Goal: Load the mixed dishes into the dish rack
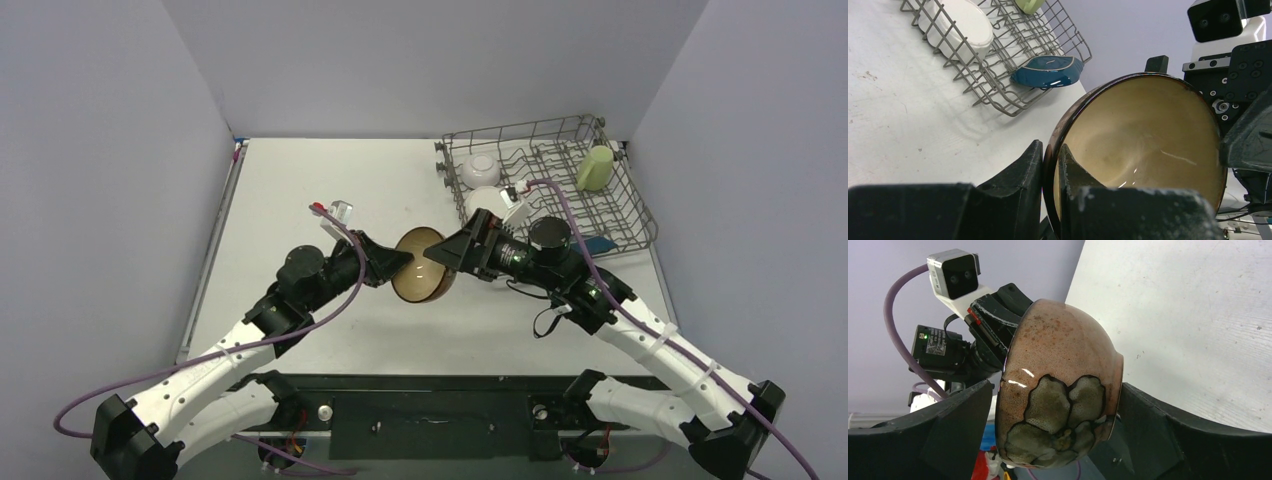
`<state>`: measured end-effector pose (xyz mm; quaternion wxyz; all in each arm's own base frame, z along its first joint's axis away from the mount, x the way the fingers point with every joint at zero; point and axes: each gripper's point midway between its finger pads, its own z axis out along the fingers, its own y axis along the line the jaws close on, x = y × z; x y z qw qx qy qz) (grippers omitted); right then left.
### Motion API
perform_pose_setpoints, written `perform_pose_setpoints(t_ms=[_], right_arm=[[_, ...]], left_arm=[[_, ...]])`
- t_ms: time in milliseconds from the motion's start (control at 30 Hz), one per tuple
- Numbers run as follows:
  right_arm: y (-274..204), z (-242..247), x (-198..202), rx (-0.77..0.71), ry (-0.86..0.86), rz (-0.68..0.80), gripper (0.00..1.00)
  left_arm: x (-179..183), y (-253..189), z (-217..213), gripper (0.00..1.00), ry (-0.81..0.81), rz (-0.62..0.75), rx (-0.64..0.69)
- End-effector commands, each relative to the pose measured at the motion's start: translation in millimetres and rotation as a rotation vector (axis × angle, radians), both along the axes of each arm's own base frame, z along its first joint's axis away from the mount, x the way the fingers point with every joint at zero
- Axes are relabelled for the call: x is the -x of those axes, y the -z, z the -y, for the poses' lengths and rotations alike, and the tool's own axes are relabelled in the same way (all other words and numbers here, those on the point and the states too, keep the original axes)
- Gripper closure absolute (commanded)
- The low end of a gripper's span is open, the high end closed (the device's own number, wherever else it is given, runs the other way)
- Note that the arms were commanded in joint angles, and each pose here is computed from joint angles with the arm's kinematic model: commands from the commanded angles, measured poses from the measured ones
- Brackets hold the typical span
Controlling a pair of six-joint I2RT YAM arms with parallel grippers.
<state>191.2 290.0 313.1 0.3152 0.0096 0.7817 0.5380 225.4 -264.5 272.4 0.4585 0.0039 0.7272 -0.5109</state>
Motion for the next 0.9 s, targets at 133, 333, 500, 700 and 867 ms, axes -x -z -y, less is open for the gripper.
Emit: perform_pose_setpoints(t_ms=[133,333,500,700,867], right_arm=[[-5,-5,-2,0.017,0.03,-0.02,0.17],[-3,-7,1,0.022,0.01,-0.04,0.14],[-7,-14,4,-0.039,-0.018,-0.054,0.11],[-9,-20,5,-0.068,-0.037,-0.063,0.13],[0,-20,7,-0.046,-0.046,-0.078,0.13]], left_arm=[[-2,-78,-5,1.0,-0.018,0.186,0.122],[-5,-79,-9,1.0,-0.038,0.211,0.073],[-4,-81,-8,1.0,-0.035,0.22,0.078],[-4,-79,-8,1.0,-0.033,0.217,0.074],[-2,-80,-9,1.0,-0.03,0.224,0.077]])
